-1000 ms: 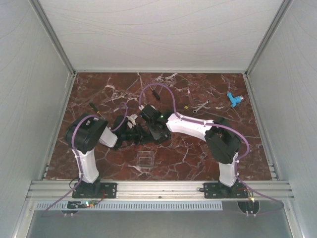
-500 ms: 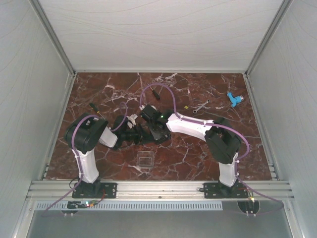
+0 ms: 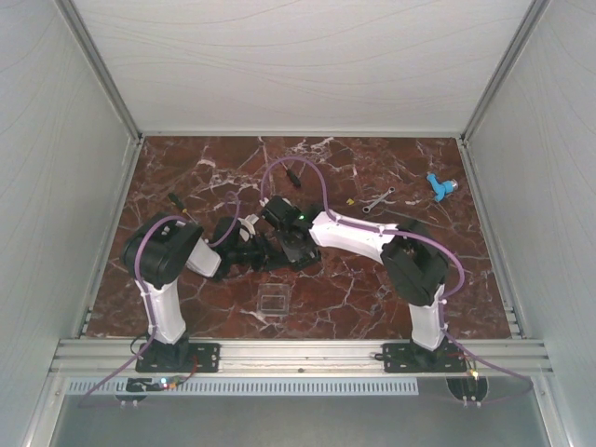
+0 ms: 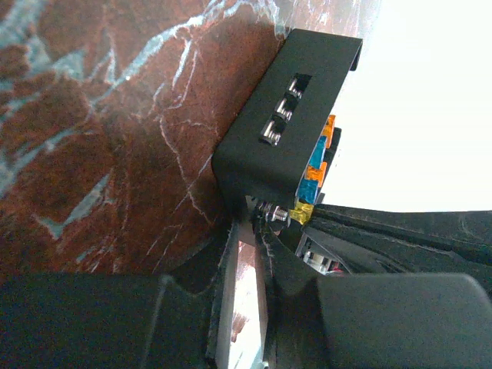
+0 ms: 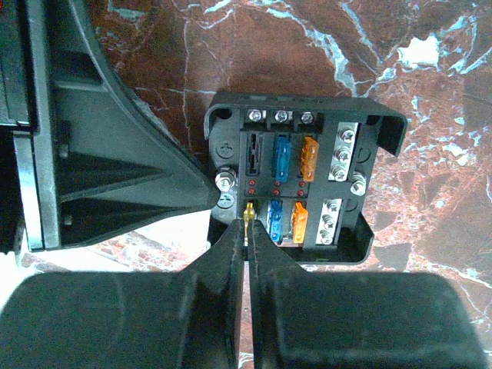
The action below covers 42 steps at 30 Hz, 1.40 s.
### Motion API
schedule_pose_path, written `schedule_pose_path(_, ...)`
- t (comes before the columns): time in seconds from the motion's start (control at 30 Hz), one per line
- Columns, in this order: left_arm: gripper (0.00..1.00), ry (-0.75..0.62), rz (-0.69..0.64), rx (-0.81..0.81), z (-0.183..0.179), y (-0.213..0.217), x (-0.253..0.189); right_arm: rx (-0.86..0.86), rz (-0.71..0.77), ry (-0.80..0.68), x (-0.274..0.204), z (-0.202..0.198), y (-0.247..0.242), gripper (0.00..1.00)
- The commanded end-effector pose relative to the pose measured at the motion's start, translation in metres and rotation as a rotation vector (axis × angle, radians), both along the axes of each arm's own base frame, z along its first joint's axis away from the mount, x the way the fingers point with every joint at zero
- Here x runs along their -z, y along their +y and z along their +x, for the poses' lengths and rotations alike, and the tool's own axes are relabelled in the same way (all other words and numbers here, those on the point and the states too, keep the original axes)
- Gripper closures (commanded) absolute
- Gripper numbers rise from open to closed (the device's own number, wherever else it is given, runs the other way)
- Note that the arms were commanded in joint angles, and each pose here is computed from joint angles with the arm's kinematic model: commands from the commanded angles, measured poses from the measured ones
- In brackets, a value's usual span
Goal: Snap on the fuse box
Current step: Install the fuse at the fuse box base.
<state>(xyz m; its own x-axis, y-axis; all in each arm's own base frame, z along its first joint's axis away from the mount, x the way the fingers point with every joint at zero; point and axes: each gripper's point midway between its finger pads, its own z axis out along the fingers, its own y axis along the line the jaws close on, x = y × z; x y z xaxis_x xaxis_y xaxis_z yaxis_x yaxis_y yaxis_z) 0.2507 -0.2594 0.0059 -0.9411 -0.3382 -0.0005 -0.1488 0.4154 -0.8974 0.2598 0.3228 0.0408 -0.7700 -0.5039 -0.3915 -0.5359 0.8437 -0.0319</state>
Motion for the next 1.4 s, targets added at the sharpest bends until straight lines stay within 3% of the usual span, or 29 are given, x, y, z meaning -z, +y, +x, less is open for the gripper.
schedule_pose_path(0.0, 0.87, -0.003, 0.036, -0.001, -0.001, -0.003, 0.008, -0.050, -0.086, 0.244, 0.073, -0.049, -0.008, 1.00)
schedule_pose_path(0.63, 0.87, -0.008, 0.037, -0.001, -0.001, -0.003, 0.007, -0.018, -0.201, 0.380, 0.117, -0.069, -0.040, 1.00)
schedule_pose_path(0.93, 0.87, -0.009, 0.040, -0.001, -0.001, -0.003, 0.006, -0.065, 0.009, 0.120, 0.021, -0.030, 0.005, 1.00)
schedule_pose_path(1.07, 0.87, -0.011, 0.042, 0.000, -0.002, -0.003, 0.006, -0.043, 0.075, 0.019, -0.019, -0.015, 0.013, 0.92)
schedule_pose_path(1.17, 0.87, -0.011, 0.042, 0.001, -0.002, -0.003, 0.006, -0.028, 0.081, -0.010, -0.028, -0.008, 0.013, 0.87)
schedule_pose_path(1.37, 0.87, -0.008, 0.042, 0.001, -0.002, -0.004, 0.007, 0.005, 0.044, -0.019, -0.022, 0.002, 0.010, 0.86)
